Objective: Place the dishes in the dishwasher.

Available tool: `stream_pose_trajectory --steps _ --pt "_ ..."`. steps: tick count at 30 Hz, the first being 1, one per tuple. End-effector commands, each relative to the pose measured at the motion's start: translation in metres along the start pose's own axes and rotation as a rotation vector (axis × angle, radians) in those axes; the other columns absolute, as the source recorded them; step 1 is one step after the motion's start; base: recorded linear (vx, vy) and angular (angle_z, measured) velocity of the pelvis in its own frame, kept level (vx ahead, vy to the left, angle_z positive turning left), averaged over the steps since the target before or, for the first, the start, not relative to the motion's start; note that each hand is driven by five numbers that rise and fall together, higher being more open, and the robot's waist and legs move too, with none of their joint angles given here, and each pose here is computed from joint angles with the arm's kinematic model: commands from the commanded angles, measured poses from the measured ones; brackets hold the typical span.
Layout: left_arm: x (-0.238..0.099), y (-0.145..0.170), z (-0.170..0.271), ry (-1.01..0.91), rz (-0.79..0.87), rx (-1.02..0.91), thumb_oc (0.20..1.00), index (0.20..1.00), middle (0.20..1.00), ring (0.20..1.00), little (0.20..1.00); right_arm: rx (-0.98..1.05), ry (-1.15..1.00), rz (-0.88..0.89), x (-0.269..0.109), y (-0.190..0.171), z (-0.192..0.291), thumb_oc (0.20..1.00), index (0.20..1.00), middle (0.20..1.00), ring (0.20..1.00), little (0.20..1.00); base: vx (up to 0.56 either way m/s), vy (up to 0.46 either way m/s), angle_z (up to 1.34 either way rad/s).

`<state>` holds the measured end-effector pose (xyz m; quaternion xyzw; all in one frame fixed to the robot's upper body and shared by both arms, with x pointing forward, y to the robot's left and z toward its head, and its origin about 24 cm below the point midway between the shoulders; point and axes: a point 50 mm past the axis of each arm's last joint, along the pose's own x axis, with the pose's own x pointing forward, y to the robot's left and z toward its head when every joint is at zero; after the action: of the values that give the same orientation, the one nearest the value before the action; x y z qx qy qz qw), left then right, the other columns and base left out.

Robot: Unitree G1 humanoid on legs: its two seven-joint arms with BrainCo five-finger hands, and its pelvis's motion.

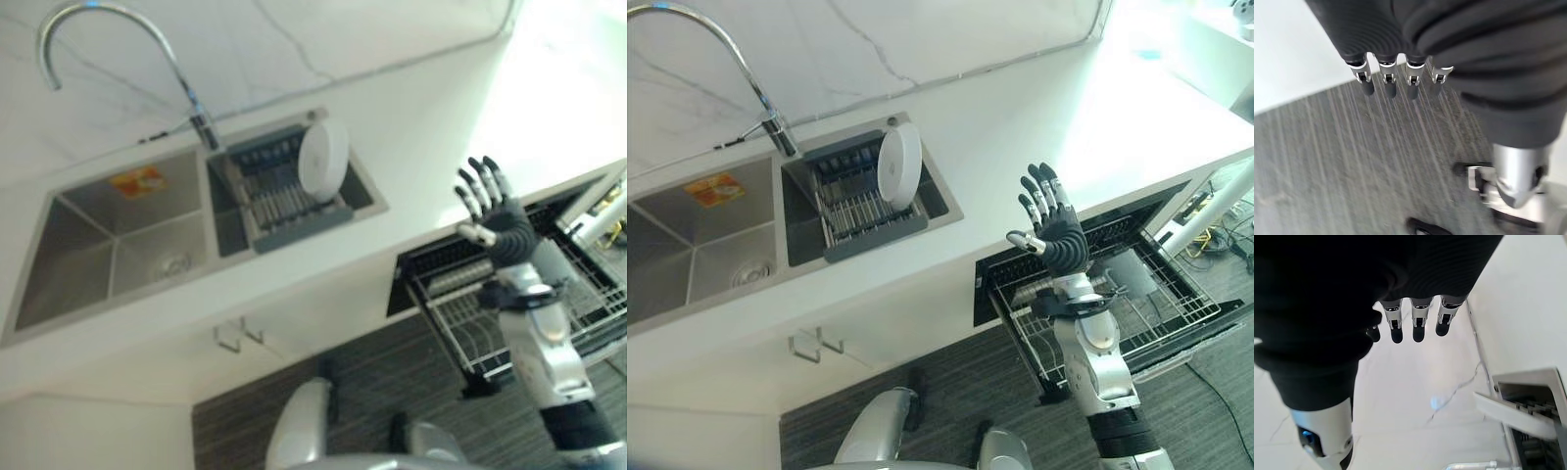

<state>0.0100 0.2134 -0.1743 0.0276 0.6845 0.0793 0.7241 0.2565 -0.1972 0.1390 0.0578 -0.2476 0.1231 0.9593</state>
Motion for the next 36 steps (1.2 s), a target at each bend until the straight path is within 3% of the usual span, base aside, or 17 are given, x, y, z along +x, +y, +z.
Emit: stream_pose_trajectory --steps 1,8,15,22,28,36 --pt "0.0 0.017 0.011 -0.023 0.06 0.003 1.0 1.0 1.0 1.0 1.0 0.015 -0.096 0.076 0.003 0.013 0.019 1.0 1.0 1.0 1.0 1.0 0.13 0.023 -0.06" --pt "0.0 0.014 -0.002 -0.012 0.078 0.014 1.0 1.0 1.0 1.0 1.0 0.015 -0.031 0.069 0.006 0.018 0.009 1.0 1.0 1.0 1.0 1.0 0.08 -0.018 0.04" --pt "0.0 0.018 -0.009 0.026 0.09 0.111 1.0 1.0 1.0 1.0 1.0 0.038 -0.095 -0.005 0.03 0.017 0.02 1.0 1.0 1.0 1.0 1.0 0.08 -0.017 0.01" --pt "-0.001 0.025 -0.013 0.06 0.105 0.173 1.0 1.0 1.0 1.0 1.0 0.017 -0.134 -0.07 0.056 0.006 0.034 1.0 1.0 1.0 1.0 1.0 0.07 -0.017 0.06" --pt "-0.002 0.037 -0.015 0.087 0.132 0.218 1.0 1.0 1.0 1.0 1.0 0.145 -0.065 -0.111 0.082 -0.001 0.029 1.0 1.0 1.0 1.0 1.0 0.1 -0.026 0.09" --pt "-0.003 0.052 -0.011 0.077 0.166 0.304 1.0 1.0 1.0 1.0 1.0 0.111 0.036 -0.221 0.106 -0.028 0.021 1.0 1.0 1.0 1.0 1.0 0.06 -0.004 0.11"
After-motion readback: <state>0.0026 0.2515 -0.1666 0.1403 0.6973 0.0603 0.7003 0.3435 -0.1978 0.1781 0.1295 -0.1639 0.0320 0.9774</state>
